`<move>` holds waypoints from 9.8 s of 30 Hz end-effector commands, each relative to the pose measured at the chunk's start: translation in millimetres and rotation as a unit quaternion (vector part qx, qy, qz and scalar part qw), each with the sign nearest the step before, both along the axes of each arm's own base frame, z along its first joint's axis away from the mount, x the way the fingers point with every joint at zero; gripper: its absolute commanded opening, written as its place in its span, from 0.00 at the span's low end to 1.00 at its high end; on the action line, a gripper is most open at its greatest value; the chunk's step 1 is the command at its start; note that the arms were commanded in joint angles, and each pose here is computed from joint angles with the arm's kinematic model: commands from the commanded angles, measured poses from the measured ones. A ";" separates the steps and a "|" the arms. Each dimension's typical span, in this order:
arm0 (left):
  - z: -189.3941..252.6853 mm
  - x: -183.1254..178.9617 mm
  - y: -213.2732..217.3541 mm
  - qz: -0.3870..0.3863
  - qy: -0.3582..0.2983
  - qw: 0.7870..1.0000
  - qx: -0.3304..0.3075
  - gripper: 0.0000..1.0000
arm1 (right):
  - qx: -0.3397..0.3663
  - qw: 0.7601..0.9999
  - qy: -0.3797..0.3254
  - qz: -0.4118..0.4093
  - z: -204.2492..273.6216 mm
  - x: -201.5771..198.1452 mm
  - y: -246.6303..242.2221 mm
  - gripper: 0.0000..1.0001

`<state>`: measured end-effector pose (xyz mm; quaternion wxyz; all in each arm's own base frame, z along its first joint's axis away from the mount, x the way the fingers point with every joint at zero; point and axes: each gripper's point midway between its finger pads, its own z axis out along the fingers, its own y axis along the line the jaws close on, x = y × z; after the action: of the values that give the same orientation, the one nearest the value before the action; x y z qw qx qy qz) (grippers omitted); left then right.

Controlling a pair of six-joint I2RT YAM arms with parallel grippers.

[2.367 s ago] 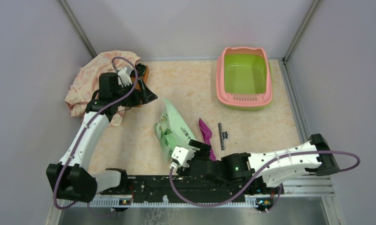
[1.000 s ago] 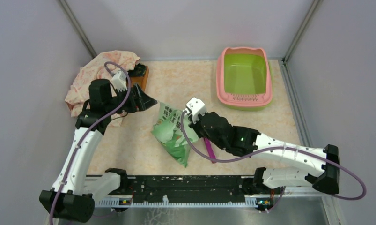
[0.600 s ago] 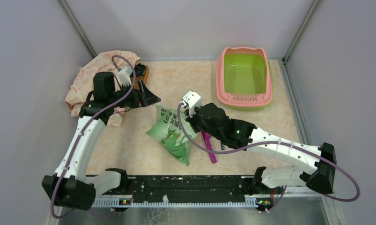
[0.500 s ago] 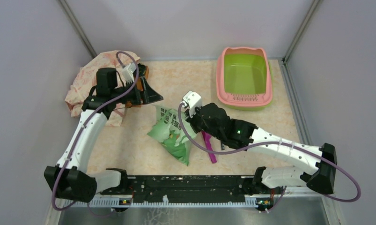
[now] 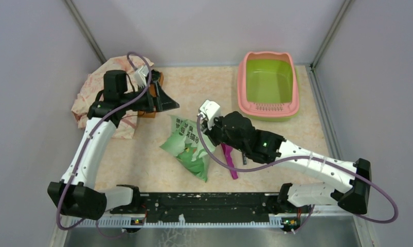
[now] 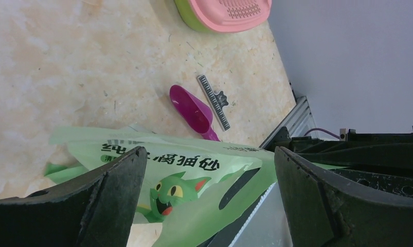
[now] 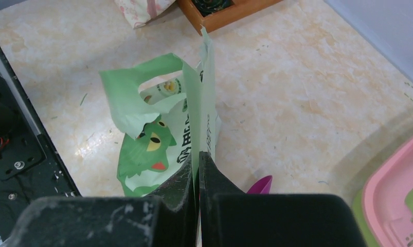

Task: Fill the litter box with clean litter
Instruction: Adjust the cat litter bag at the center of the board, then open the cat litter bag at the center of the board.

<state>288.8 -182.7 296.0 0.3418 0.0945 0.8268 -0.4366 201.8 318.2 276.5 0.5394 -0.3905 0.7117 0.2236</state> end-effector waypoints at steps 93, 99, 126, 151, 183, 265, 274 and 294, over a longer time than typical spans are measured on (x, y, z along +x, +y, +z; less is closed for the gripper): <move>-210.1 12.4 3.7 0.217 0.236 0.947 -0.018 0.48 | -0.014 0.905 0.425 -0.021 -176.3 -24.4 -10.7 0.21; -207.1 24.9 -10.8 0.201 0.231 0.952 -0.015 0.49 | 0.001 0.902 0.431 -0.011 -170.6 -53.1 -8.4 0.21; -158.1 100.0 34.8 0.263 0.150 0.952 0.045 0.65 | 0.225 0.909 0.349 -0.009 -148.1 -32.5 77.3 0.25; -41.8 -2.4 131.5 0.402 0.028 0.911 0.084 0.98 | 0.222 0.912 0.300 0.173 -121.2 -22.2 189.3 0.31; -62.9 -22.5 122.0 0.365 0.049 0.925 0.091 0.98 | 0.190 0.936 0.133 0.266 -71.3 194.0 97.9 0.90; -35.6 -46.8 119.4 0.333 0.038 0.939 0.073 0.98 | 0.071 0.968 0.088 0.223 -106.7 4.5 25.3 0.00; -83.1 -116.5 72.4 0.273 0.165 0.947 -0.046 0.98 | 0.073 0.970 0.090 0.216 -107.5 6.9 29.7 0.00; -175.9 -145.0 69.7 0.394 0.408 0.815 -0.117 0.95 | 0.085 0.967 0.081 0.226 -93.0 4.7 32.1 0.00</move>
<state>138.9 -107.1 124.8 0.1561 -0.4214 0.8271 -0.3375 217.0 335.7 146.1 0.4221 -0.4638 0.6707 0.3961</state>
